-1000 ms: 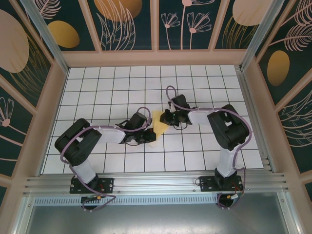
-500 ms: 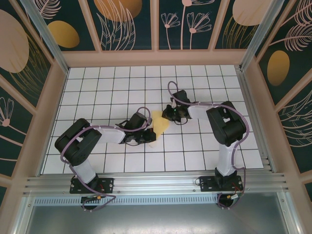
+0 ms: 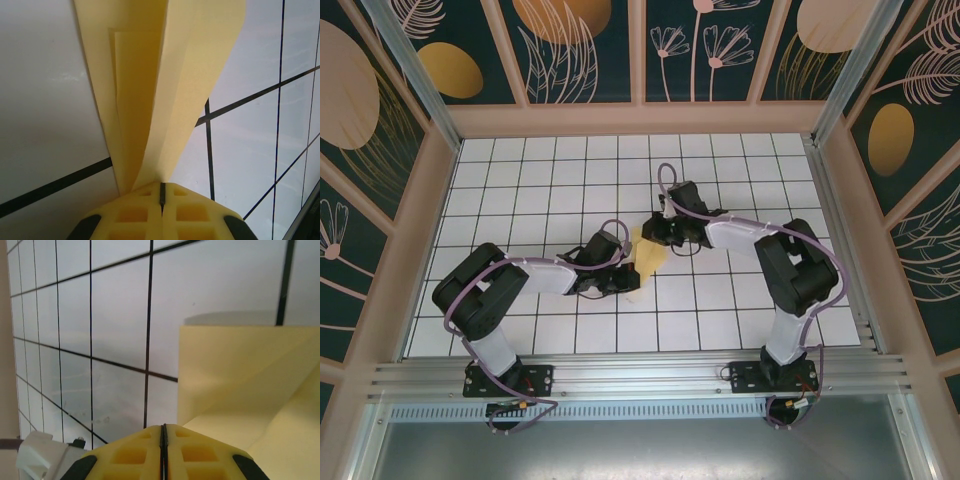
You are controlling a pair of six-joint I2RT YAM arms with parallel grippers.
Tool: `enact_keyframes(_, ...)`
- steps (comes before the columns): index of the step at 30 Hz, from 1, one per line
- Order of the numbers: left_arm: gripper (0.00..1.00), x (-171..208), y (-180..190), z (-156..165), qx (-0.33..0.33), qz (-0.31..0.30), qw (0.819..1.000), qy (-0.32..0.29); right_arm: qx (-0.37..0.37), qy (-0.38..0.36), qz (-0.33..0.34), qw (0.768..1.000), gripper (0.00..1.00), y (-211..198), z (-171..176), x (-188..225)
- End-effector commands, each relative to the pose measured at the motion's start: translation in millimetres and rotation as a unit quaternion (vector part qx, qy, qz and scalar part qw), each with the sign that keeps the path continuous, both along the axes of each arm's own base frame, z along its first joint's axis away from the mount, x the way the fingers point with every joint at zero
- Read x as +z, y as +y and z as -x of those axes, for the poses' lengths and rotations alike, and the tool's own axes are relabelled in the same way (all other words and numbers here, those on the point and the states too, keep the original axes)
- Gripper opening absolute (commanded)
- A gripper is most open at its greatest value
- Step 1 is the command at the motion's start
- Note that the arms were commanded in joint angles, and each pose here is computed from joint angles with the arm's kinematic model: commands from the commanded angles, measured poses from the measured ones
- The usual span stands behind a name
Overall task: Fold a paper plane with a square sheet of paper (pick it up from the middle)
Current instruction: Fourth fold the wing at the center of the table.
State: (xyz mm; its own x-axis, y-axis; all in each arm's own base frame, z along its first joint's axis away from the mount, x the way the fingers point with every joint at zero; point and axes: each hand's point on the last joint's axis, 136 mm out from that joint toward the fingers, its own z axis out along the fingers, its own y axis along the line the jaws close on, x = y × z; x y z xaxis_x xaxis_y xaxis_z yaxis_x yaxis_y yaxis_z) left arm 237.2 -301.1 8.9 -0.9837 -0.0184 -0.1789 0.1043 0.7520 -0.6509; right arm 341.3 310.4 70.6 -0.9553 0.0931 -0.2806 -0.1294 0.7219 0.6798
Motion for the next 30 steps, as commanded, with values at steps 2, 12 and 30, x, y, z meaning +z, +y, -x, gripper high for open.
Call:
enact_keyframes(2,0.04,-72.0,71.1,59.1,0.008,-0.163,0.979,0.118,0.009,0.024,0.001,1.000,0.12,2.8,7.4,-26.3)
enact_keyframes(12,0.03,-74.3,75.6,65.6,0.003,-0.167,0.978,0.123,-0.037,0.044,0.039,0.998,0.12,-24.1,-28.8,-61.6)
enact_keyframes(30,0.07,-64.3,70.8,61.4,0.003,-0.154,0.982,0.112,-0.087,0.065,0.055,0.993,0.12,-53.9,-62.4,-77.2)
